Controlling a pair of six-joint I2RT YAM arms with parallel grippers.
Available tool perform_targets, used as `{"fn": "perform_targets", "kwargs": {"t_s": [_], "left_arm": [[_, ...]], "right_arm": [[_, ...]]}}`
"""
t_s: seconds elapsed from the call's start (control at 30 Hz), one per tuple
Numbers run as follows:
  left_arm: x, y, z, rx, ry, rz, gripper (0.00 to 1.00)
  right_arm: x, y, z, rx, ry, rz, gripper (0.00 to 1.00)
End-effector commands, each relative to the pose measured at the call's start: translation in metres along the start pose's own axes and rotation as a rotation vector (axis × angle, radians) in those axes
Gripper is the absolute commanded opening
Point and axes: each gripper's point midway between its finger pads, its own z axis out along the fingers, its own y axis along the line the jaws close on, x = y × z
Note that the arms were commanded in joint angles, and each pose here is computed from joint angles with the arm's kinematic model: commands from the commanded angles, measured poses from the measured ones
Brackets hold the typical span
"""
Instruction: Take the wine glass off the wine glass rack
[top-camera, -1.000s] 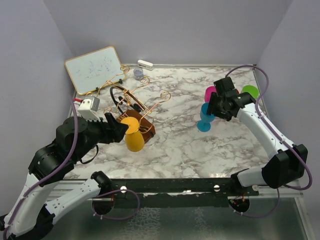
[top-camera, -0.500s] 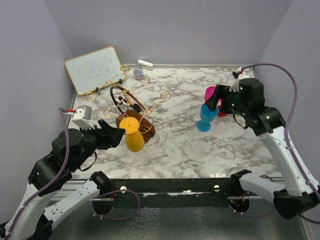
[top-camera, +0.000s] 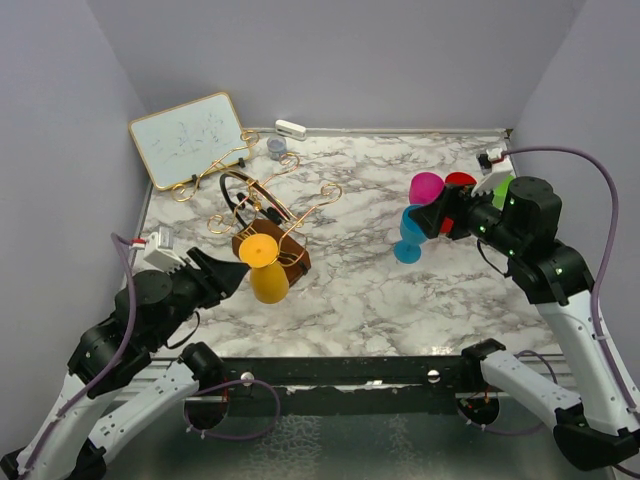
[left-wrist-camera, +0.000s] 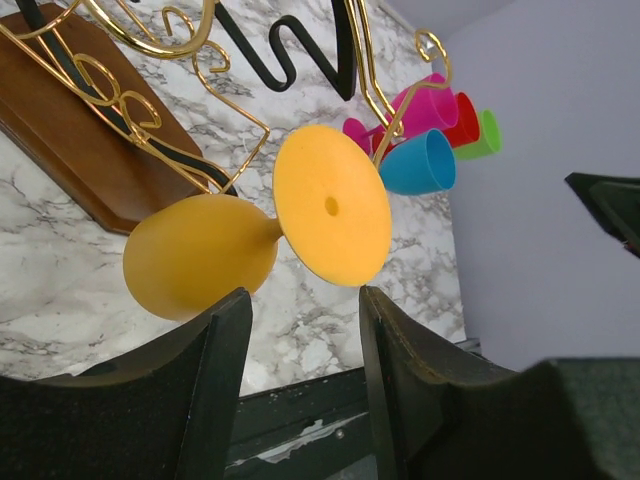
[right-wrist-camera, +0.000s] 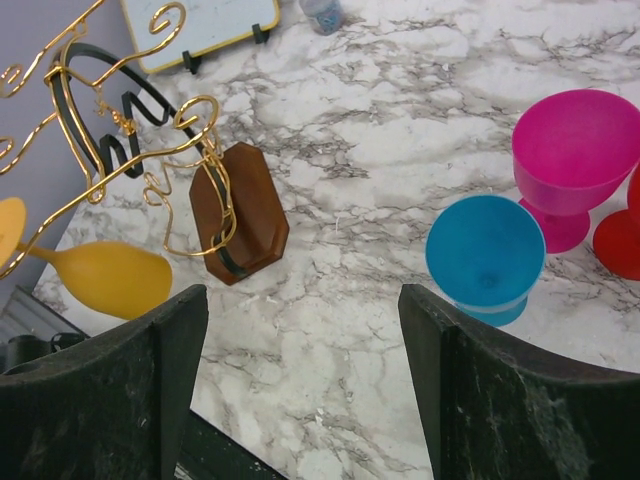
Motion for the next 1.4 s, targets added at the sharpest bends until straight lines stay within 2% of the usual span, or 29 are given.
{"fn": "perform_targets", "kwargs": {"t_s": [0.0, 0.13, 0.93, 1.37], "left_arm": [[-0.020, -0.002, -0.008, 0.021, -0.112, -0.130, 0.50], [-0.025, -0.004, -0.008, 0.029, -0.140, -0.143, 0.50], [-0.020, -0.005, 0.029, -0.021, -0.130, -0.094, 0.49], [-0.019, 0.003, 0.033, -0.032, -0.162, -0.108, 0.41]], "right_arm": [[-0.006, 0.012, -0.004, -0.070, -0.038, -0.029, 0.76], [-0.007, 0.016, -0.006, -0.094, -0.043, -0.031, 0.76], [-0.010, 0.012, -0.008, -0.071, -0.071, -0.045, 0.74], [-0.010, 0.011, -0.007, -0.072, -0.085, -0.043, 0.74]]}}
